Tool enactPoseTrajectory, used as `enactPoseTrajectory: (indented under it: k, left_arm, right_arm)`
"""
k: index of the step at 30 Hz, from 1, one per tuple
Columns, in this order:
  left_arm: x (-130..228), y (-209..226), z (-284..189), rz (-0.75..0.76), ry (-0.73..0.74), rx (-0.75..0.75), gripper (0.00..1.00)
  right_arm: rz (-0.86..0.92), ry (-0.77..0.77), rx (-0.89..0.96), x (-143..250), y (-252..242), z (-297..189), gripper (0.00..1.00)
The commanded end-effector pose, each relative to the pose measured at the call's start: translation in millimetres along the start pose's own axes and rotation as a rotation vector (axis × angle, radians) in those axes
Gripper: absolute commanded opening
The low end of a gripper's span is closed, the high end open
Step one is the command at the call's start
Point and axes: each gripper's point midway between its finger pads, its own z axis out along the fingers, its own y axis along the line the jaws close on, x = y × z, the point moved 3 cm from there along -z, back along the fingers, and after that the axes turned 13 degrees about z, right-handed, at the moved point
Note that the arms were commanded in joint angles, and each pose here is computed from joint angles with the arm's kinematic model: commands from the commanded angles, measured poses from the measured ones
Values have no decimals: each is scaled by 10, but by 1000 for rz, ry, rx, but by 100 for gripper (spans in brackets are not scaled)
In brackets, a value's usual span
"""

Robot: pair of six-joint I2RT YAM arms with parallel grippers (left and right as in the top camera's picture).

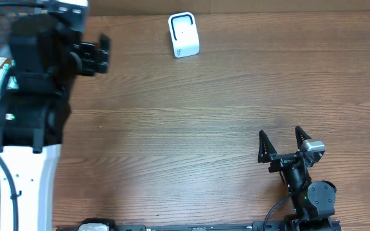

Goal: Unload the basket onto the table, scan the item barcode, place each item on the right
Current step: 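Move the left gripper over the grey basket and reach inside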

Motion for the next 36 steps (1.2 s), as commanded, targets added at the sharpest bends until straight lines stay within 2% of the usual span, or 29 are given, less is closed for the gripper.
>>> enactPoseTrajectory:
  k: [1, 9, 13, 18, 20, 27, 36]
  left_arm:
    - [153, 491, 50, -102, 41, -105, 100]
    - [810, 1282, 170, -343, 135, -147, 100]
    - [1179, 1563, 282, -445, 187, -140, 100]
    - [1568, 1722, 463, -498, 273, -129, 99]
    - [1770, 1771, 598, -526, 317, -115, 100]
    - [2143, 1693, 972, -497, 416, -27, 99]
    - [2554, 1546, 1297, -540, 528, 50, 91]
  right_arm:
    - [-7, -7, 7, 12, -23, 2, 100]
    - [-7, -7, 7, 12, -23, 2, 100]
    - [-7, -7, 7, 12, -23, 2, 100]
    - [-7, -7, 7, 12, -23, 2, 100]
    - [-7, -7, 7, 12, -23, 2, 100]
    - [-7, -7, 7, 12, -23, 2, 100]
    - [-7, -7, 7, 12, -23, 2, 100]
